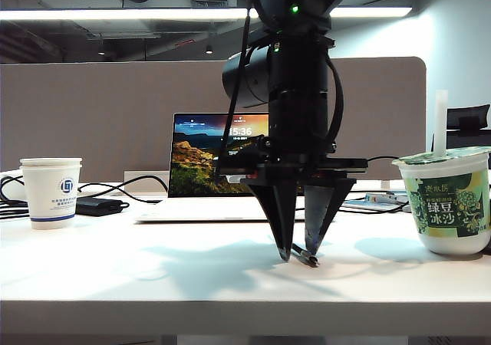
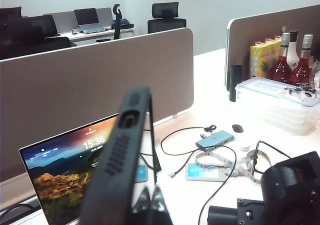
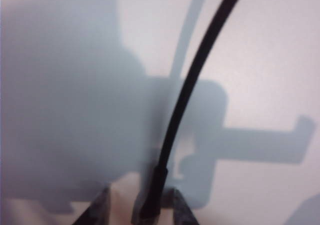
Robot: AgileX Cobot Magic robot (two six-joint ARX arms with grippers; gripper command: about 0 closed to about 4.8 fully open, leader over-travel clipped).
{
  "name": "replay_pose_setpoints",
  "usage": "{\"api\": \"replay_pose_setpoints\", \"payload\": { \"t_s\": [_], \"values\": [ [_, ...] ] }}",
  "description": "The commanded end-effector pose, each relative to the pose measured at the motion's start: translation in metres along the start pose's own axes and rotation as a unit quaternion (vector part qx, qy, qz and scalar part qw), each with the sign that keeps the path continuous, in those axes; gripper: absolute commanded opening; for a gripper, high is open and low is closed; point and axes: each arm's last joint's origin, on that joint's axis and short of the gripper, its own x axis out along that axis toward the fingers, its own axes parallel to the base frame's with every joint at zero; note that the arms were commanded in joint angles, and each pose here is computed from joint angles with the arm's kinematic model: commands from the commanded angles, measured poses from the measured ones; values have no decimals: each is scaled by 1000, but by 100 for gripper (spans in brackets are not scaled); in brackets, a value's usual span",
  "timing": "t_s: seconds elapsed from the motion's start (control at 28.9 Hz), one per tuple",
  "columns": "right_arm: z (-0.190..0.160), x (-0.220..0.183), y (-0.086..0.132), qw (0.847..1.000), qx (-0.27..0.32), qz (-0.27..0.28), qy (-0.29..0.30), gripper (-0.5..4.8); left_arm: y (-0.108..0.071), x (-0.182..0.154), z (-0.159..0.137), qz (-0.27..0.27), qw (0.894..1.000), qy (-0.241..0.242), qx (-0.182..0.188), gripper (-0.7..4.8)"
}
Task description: Pick up the black phone, pick up the charger plug, insert the charger plug into the phone's charging port, and finally place the connected phone back on the desk.
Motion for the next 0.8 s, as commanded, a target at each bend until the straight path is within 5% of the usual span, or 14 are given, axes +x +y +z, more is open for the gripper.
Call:
{"api": "replay_pose_setpoints", "payload": {
  "t_s": [0.03,0.14,0.35,0.8],
  "values": [
    [-2,7,0,1000,1,-2,14,165,1,-2,8,2,1000,-29,6,-7],
    [-1,7,0,1000,1,-1,9,160,1,-2,8,2,1000,-29,6,-7],
    [-1,7,0,1000,-4,-1,10,2,1,-2,8,2,1000,-29,6,-7],
    [-2,2,1,999,-16,39,16,-4,1,-2,8,1,1000,-28,6,-7]
  ]
}}
